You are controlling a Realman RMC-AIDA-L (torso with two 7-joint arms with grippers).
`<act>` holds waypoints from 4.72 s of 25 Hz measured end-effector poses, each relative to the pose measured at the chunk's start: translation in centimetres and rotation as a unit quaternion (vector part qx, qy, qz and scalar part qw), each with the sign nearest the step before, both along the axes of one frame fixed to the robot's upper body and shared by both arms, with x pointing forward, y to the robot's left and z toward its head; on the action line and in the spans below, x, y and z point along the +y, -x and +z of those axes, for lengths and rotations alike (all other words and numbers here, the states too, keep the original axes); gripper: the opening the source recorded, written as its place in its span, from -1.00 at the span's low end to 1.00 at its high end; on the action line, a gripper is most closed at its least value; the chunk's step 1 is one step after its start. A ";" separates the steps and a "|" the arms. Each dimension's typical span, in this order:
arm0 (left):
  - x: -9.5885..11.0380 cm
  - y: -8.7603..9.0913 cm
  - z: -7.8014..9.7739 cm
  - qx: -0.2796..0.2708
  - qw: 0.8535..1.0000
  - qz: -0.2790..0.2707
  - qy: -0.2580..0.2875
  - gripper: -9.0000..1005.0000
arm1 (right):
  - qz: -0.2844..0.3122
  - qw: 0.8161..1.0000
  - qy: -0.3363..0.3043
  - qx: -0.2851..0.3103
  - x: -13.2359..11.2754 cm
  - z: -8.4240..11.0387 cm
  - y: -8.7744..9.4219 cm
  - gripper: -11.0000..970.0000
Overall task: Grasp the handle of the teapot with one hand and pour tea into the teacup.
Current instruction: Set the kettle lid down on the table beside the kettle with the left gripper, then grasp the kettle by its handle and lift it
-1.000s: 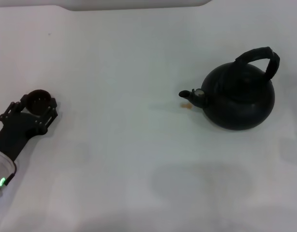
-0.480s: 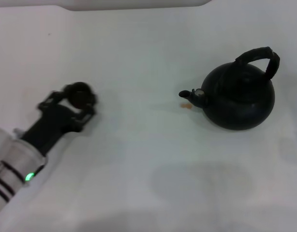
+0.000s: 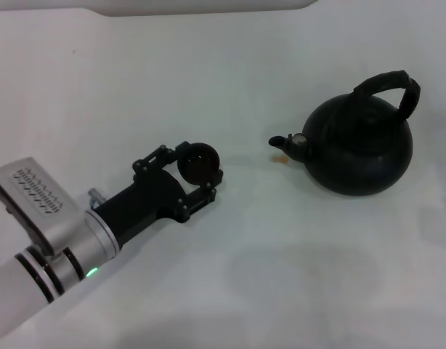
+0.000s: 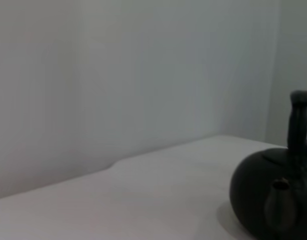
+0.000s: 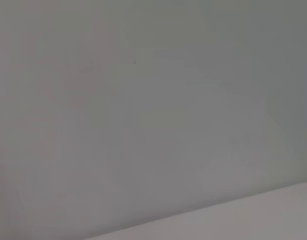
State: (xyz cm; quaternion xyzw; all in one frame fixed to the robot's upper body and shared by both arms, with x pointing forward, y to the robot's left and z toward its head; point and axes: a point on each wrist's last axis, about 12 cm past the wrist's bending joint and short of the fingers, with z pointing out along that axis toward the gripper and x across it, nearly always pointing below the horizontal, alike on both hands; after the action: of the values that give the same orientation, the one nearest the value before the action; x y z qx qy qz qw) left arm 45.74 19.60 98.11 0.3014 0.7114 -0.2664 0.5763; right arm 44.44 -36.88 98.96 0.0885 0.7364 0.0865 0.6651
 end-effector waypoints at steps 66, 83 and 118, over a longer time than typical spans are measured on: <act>9.8 3.3 1.4 -0.069 0.933 0.323 0.141 0.77 | 0.127 0.989 -0.037 -0.063 -0.8 3.1 0.7 0.62; 12.9 3.6 1.1 -0.073 0.899 0.410 0.132 0.77 | 0.186 0.974 -0.028 0.127 -4.4 10.9 -0.3 0.61; 15.5 1.1 2.2 -0.098 0.865 0.474 0.131 0.77 | 0.174 0.953 -0.024 0.247 8.7 12.0 0.3 0.61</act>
State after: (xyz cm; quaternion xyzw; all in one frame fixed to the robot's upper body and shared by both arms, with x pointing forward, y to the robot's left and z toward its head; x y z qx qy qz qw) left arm 44.61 35.07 100.27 -0.1259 0.6666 -0.0208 0.7344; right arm 44.12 -28.17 110.97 -0.0071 0.8792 0.1940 0.4350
